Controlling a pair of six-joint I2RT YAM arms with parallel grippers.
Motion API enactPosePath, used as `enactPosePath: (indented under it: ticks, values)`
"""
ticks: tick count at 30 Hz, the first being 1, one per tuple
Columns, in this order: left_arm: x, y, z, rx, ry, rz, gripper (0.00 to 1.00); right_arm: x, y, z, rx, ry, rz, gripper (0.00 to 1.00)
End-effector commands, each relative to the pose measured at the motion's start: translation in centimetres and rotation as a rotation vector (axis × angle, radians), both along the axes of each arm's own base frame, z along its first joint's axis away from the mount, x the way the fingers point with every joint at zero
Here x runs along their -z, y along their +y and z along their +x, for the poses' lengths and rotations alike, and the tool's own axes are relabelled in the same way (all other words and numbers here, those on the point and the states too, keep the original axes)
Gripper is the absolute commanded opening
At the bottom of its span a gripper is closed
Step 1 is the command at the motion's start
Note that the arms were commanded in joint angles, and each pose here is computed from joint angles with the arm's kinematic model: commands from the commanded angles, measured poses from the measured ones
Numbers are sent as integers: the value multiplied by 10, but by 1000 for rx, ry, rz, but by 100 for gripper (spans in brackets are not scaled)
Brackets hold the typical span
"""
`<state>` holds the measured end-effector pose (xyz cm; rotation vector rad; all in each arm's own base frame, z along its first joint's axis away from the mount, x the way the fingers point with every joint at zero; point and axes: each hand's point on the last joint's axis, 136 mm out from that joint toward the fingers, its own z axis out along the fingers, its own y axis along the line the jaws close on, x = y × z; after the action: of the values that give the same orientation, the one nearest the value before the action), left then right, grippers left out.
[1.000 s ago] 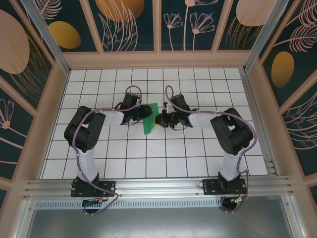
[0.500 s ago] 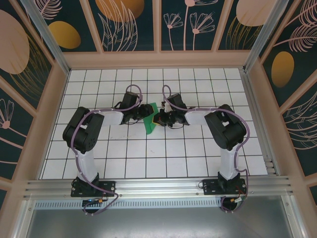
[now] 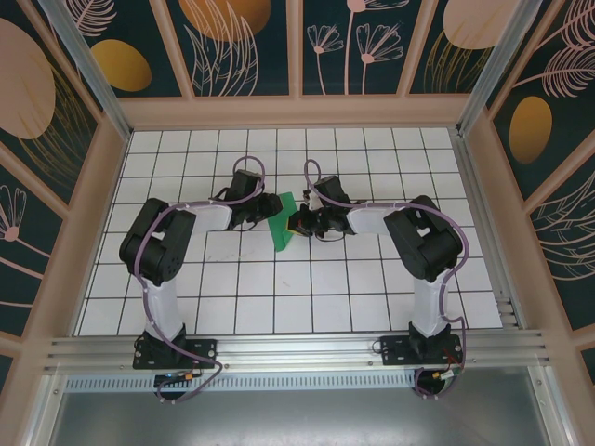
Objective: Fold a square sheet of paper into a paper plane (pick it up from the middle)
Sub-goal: Third fold the triangle at the center of the table.
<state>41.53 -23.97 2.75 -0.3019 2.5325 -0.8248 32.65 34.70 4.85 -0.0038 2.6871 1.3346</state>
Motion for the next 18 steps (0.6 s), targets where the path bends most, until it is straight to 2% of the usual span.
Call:
enactPosePath:
  ticks: [1,18]
  values:
    - [10,5,0,9,21,38,36,-14,15,6,-40,-66,39,0]
    - [14,2,-3,29,34,34,35,-10,31,18,-62,-87,65,0]
